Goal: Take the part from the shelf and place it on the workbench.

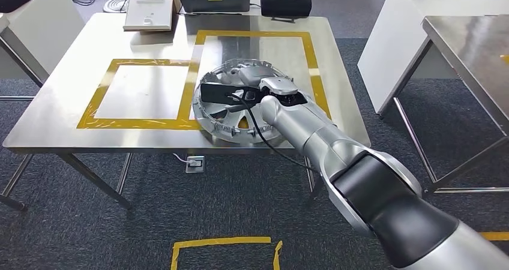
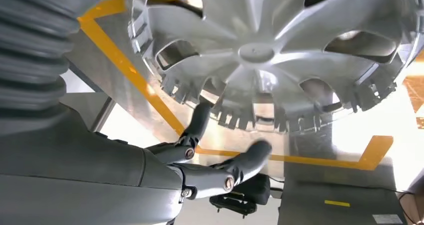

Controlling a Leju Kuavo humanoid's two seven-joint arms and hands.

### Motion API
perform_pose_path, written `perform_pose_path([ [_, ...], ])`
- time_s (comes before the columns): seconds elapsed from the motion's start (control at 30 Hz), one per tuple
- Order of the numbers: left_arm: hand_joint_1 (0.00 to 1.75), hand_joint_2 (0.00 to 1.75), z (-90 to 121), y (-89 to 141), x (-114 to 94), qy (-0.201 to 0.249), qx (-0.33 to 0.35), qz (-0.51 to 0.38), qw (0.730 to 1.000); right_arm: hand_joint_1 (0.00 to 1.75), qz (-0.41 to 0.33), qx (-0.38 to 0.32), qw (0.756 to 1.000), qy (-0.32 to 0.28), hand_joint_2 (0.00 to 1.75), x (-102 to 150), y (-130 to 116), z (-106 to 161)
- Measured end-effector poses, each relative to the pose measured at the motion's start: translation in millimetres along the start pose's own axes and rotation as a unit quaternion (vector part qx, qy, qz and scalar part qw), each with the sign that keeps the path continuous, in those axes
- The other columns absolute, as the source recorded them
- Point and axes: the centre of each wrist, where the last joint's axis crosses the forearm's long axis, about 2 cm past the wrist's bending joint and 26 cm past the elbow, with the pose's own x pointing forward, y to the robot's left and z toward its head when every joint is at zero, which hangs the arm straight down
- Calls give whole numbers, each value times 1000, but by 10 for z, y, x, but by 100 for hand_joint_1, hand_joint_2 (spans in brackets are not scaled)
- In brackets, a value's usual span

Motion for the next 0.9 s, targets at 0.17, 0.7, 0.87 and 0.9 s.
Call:
perform_pose_path([
  [0.17,0,0,0,2,-4,7,0,2,1000,0,-2,0,1000,-2,0,0,-1,0],
  [0.7,0,0,2,12,-27,18,6,5,1000,0,-58,-148,985,-62,0,-69,-319,15],
  [0.87,0,0,4,5,-44,21,5,5,1000,0,-58,-150,985,-58,0,-121,-291,24],
  [0.9,0,0,4,6,-44,21,5,5,1000,0,-59,-152,985,-58,0,-119,-298,24],
])
